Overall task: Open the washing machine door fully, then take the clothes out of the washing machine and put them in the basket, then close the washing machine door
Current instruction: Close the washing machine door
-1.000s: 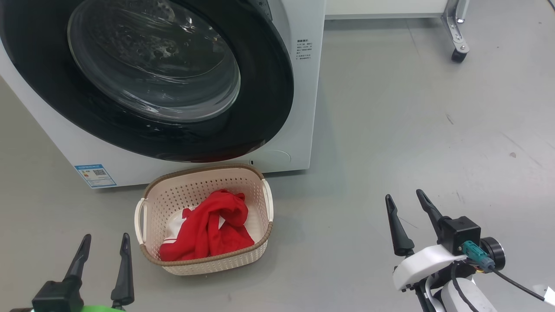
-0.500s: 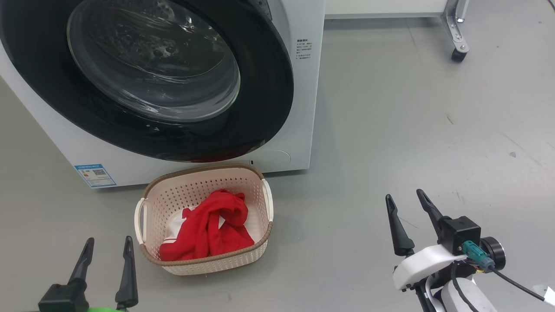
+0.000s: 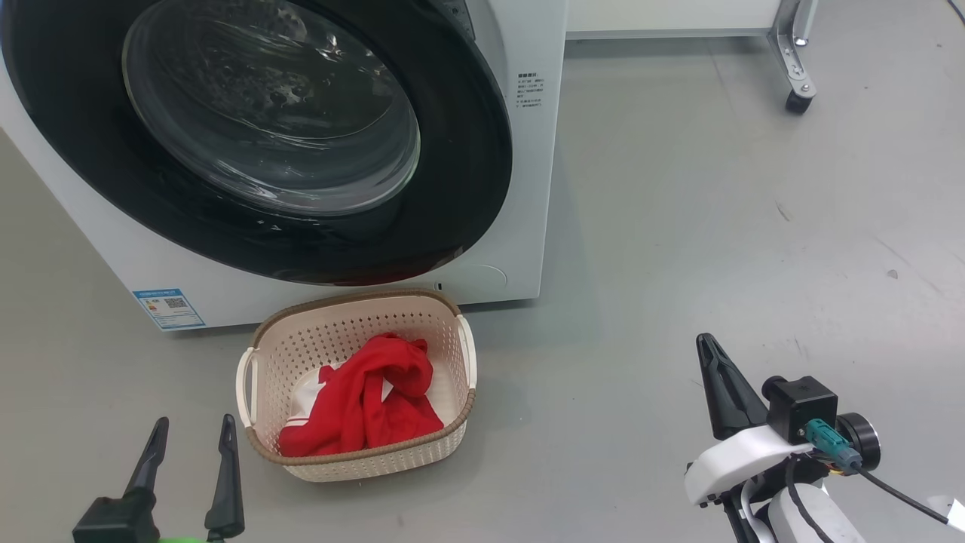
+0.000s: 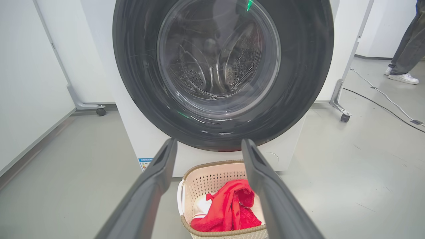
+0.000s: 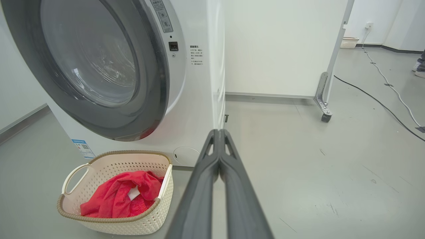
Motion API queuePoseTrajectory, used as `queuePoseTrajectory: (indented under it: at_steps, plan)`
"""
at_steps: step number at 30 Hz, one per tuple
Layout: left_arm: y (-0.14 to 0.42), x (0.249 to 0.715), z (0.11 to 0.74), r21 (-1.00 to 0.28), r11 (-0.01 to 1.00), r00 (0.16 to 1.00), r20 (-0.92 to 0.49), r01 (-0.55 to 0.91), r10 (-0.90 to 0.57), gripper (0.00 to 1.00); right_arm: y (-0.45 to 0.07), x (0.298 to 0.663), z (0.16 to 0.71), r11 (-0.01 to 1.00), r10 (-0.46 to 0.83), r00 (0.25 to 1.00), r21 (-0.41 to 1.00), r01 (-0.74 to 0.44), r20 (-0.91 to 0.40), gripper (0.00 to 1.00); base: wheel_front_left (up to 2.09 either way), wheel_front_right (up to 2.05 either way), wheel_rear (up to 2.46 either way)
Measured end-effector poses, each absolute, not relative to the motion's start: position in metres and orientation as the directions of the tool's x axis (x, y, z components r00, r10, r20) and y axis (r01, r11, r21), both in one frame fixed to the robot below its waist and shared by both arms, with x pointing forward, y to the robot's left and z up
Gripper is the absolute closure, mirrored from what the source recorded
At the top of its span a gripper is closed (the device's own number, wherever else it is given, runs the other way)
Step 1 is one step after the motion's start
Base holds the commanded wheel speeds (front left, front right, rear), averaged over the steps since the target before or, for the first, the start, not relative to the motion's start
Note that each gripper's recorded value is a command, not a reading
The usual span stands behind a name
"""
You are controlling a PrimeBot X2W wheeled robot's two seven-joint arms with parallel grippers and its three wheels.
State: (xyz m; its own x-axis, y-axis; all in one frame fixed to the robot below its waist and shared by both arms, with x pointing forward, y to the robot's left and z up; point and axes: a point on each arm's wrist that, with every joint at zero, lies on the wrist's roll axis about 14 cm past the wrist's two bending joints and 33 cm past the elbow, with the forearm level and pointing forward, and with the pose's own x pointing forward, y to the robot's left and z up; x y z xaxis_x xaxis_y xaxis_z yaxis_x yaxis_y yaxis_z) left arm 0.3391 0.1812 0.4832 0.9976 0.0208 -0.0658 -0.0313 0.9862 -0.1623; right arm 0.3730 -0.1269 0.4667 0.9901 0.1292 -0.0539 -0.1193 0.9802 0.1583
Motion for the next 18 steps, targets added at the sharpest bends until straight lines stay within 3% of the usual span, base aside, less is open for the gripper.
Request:
queuePoseTrajectory:
  at_steps: [9, 18]
  plan:
    - [0.182, 0.339, 0.479, -0.164, 0.986, 0.997, -0.078, -0.039, 0.027, 0.00, -0.119, 0.377, 0.464, 0.977, 0.158, 0.986, 0.157, -0.147, -0.061, 1.00, 0.00, 0.00, 0.00]
    - [0.186, 0.346, 0.481, -0.165, 0.985, 0.997, -0.070, -0.052, 0.040, 0.00, -0.085, 0.408, 0.493, 0.947, 0.293, 0.956, 0.130, -0.294, 0.030, 1.00, 0.00, 0.00, 0.00]
